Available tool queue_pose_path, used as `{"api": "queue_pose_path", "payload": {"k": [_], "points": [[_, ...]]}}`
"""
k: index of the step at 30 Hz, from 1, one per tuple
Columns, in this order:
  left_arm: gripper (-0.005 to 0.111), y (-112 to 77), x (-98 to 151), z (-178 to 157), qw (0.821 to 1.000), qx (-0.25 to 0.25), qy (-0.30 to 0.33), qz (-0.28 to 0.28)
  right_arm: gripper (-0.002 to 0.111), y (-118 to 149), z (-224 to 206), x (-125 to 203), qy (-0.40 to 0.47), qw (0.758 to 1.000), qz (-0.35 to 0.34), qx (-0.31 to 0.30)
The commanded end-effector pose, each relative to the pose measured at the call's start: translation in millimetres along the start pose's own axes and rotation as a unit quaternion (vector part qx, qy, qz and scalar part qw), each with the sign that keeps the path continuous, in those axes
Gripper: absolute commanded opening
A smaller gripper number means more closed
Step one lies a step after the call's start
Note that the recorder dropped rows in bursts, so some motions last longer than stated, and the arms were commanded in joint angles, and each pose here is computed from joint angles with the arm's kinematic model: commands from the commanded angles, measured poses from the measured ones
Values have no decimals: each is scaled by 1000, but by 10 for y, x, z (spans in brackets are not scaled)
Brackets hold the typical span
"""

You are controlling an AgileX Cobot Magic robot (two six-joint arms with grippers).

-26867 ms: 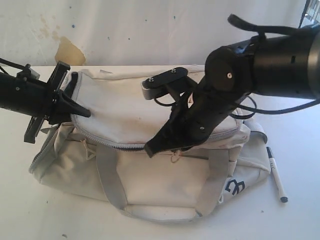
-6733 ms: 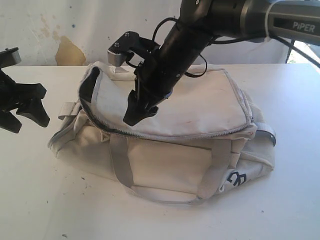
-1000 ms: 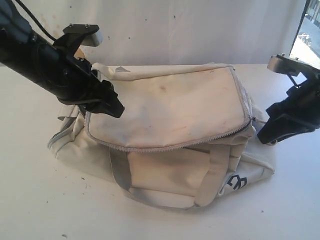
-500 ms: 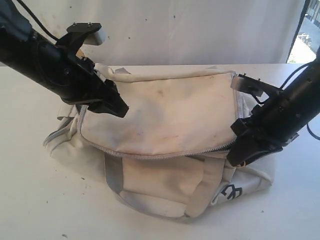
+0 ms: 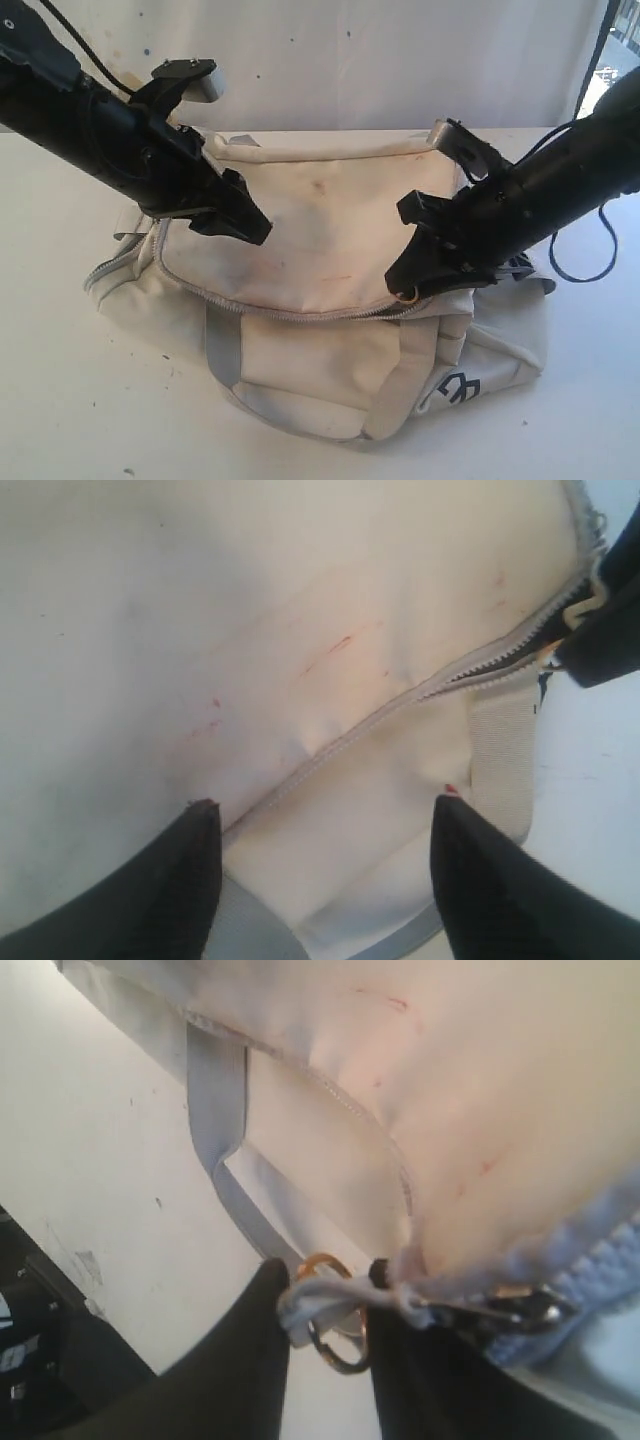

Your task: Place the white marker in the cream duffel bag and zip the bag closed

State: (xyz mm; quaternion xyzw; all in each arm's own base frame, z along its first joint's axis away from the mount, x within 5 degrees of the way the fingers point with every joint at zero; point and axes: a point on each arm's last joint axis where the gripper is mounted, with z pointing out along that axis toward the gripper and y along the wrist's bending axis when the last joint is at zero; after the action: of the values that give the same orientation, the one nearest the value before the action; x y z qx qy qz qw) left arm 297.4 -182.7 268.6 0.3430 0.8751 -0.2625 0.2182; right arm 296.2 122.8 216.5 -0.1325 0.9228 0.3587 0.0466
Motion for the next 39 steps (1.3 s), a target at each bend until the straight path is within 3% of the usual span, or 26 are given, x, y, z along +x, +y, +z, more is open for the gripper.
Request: {"api": "queue_pose_path", "payload": {"k": [1,5,8,12,16,25,28,32,35,39], "points": [[64,-42,-44,-3,1000,16,-19,-8,0,-25,216,-22,13,1000,14,-7],[66,-71,-20,-4,999,32,-6,-10,0,-3,244,6,34,999,7,-15],[75,-87,1,-5,999,41,5,1,11,11,238,29,48,999,0,-22],[85,-93,4,-6,999,44,7,7,42,51,198,1,57,998,11,-24],[86,-93,4,-6,999,44,7,7,72,87,110,-43,80,997,17,-1],[86,-92,7,-6,999,44,8,9,73,95,-8,-97,94,993,44,51],[86,-103,-1,-5,998,48,3,33,73,119,-121,-61,89,992,34,87],[86,-197,-117,31,993,97,-60,29,73,200,-365,19,67,987,14,146],[86,-404,-172,223,979,102,-88,150,73,177,-511,70,55,976,23,212],[86,-519,-290,398,972,57,-144,174,73,100,-584,73,50,969,34,238]]}}
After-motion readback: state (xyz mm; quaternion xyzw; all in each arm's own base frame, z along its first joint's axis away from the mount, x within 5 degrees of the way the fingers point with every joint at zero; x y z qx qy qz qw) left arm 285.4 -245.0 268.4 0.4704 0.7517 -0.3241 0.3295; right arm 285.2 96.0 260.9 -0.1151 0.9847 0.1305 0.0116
